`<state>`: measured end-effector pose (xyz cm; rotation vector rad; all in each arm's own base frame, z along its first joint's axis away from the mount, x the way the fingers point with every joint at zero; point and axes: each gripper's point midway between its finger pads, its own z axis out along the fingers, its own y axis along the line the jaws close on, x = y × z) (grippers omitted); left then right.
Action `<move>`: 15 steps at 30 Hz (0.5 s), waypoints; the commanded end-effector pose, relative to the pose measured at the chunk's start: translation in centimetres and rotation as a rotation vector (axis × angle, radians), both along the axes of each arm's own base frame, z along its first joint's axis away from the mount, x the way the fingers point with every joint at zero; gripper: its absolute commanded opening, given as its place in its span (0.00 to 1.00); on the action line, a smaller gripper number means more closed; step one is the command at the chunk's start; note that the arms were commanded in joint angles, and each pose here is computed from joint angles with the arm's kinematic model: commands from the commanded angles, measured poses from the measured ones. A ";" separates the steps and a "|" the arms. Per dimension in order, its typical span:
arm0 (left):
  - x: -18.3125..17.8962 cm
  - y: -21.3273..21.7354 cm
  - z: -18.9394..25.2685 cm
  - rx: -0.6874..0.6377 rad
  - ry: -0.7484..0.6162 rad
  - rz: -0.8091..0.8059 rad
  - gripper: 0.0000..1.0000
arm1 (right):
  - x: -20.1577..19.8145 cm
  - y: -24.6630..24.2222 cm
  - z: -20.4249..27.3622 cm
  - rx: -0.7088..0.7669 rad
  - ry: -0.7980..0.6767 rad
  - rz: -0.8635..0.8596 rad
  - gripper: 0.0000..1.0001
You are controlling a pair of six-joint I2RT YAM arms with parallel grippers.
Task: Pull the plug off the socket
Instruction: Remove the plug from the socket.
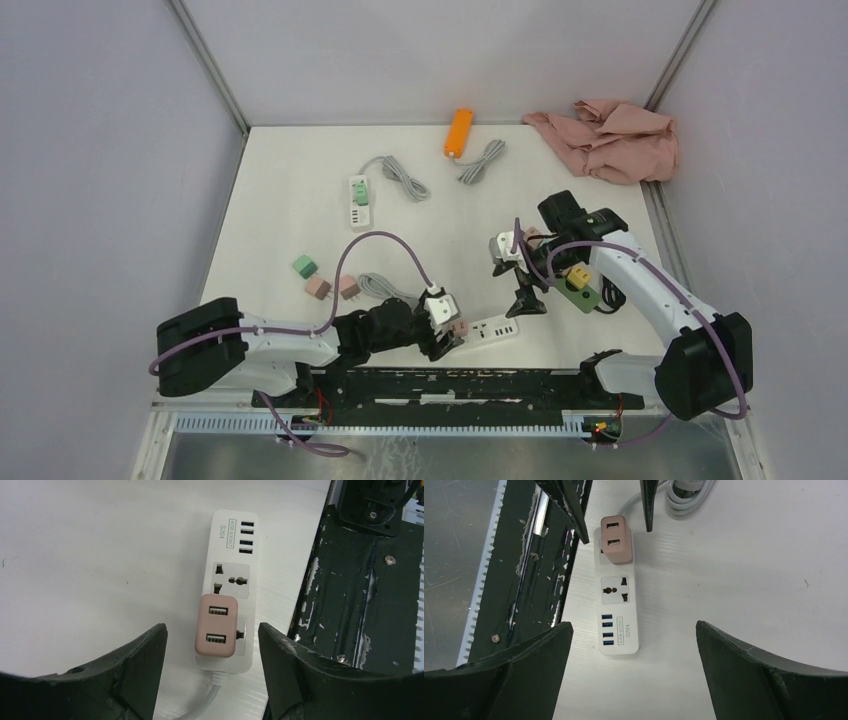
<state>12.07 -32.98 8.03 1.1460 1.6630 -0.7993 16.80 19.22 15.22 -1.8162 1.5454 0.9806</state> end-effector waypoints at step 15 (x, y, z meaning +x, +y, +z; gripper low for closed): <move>1.6 -2.0 2.6 -0.073 -0.130 0.021 0.03 | -0.5 1.0 -2.1 -0.055 -0.049 0.048 1.00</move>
